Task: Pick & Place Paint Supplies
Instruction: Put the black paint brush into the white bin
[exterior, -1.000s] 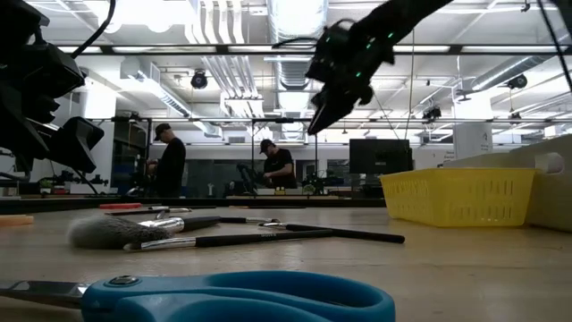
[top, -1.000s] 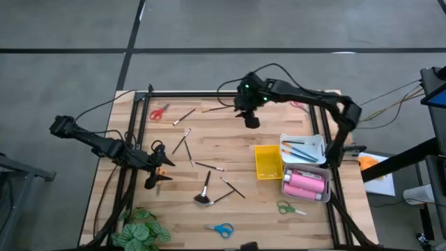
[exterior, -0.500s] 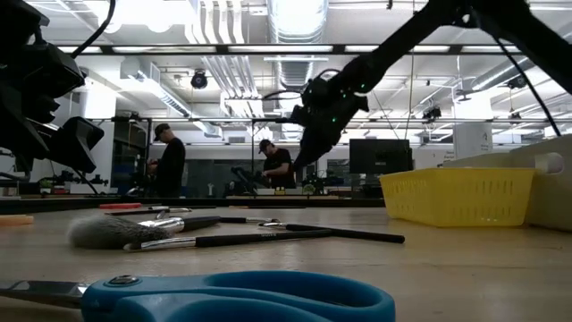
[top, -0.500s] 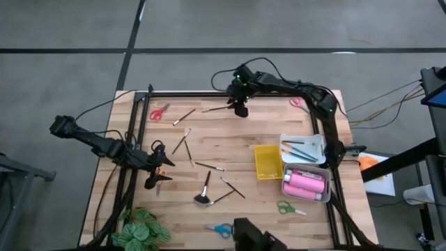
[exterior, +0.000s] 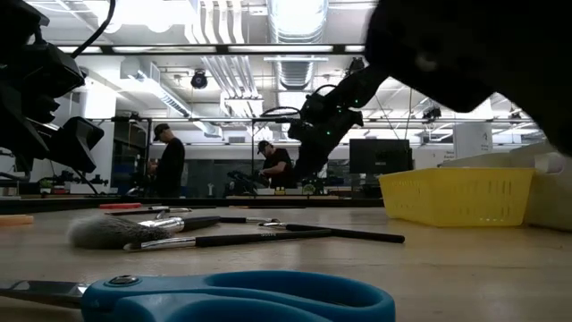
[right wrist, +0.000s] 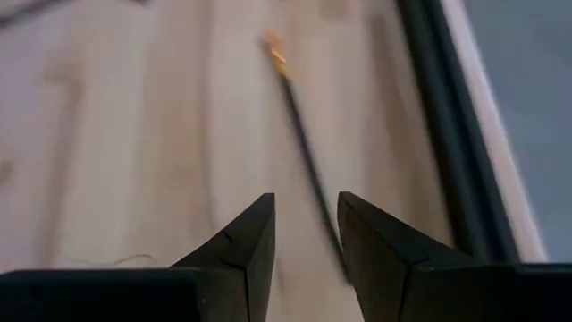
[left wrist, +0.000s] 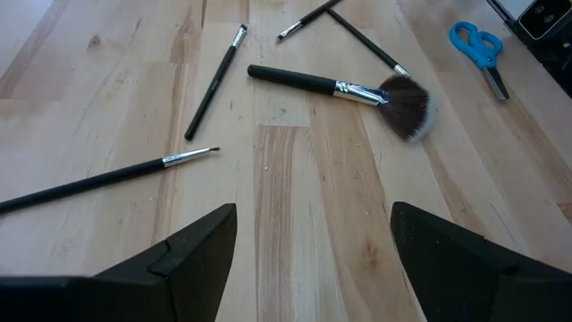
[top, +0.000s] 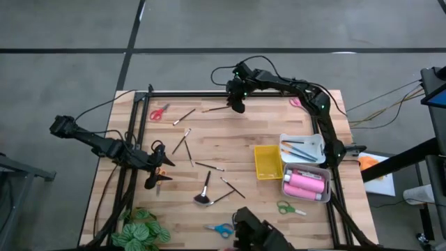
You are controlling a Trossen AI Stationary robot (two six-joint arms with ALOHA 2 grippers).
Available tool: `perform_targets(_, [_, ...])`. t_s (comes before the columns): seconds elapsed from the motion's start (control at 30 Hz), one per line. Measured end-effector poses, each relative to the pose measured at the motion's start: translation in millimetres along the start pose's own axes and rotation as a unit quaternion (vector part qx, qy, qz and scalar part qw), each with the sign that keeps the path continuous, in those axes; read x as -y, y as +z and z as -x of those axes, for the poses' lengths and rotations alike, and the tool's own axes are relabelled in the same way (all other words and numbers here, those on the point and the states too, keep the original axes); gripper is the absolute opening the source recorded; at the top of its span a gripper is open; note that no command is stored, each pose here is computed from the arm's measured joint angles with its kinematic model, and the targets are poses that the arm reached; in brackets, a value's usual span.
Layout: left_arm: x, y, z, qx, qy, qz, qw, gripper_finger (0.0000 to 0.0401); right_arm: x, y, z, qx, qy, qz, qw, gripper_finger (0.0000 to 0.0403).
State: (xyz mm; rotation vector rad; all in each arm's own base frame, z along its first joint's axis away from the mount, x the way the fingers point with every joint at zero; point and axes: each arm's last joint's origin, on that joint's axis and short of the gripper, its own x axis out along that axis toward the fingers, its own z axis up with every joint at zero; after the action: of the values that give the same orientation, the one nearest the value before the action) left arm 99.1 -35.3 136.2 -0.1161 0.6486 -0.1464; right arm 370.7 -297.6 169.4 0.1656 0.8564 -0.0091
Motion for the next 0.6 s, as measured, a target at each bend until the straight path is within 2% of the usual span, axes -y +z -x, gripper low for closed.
perform_targets(0.1, [0, 0, 0, 0.0, 0.0, 0.0, 1.0, 0.03, 1, -6, 4, -0.027, 0.009, -0.029, 0.999, 0.0122])
perform_targets(0.23, [0, 0, 0, 0.0, 0.0, 0.0, 1.0, 0.03, -8, -4, 16, -0.01, 0.093, -0.044, 0.995, 0.0122])
perform_targets(0.3, [0, 0, 0, 0.0, 0.0, 0.0, 1.0, 0.03, -15, 1, 22, -0.001, 0.115, -0.053, 0.992, 0.0122])
perform_targets(0.43, [0, 0, 0, 0.0, 0.0, 0.0, 1.0, 0.03, -26, 7, 22, -0.005, 0.123, -0.074, 0.99, 0.0122])
perform_targets(0.6, [0, 0, 0, 0.0, 0.0, 0.0, 1.0, 0.03, -44, 20, 18, 0.011, 0.131, -0.048, 0.99, 0.0122])
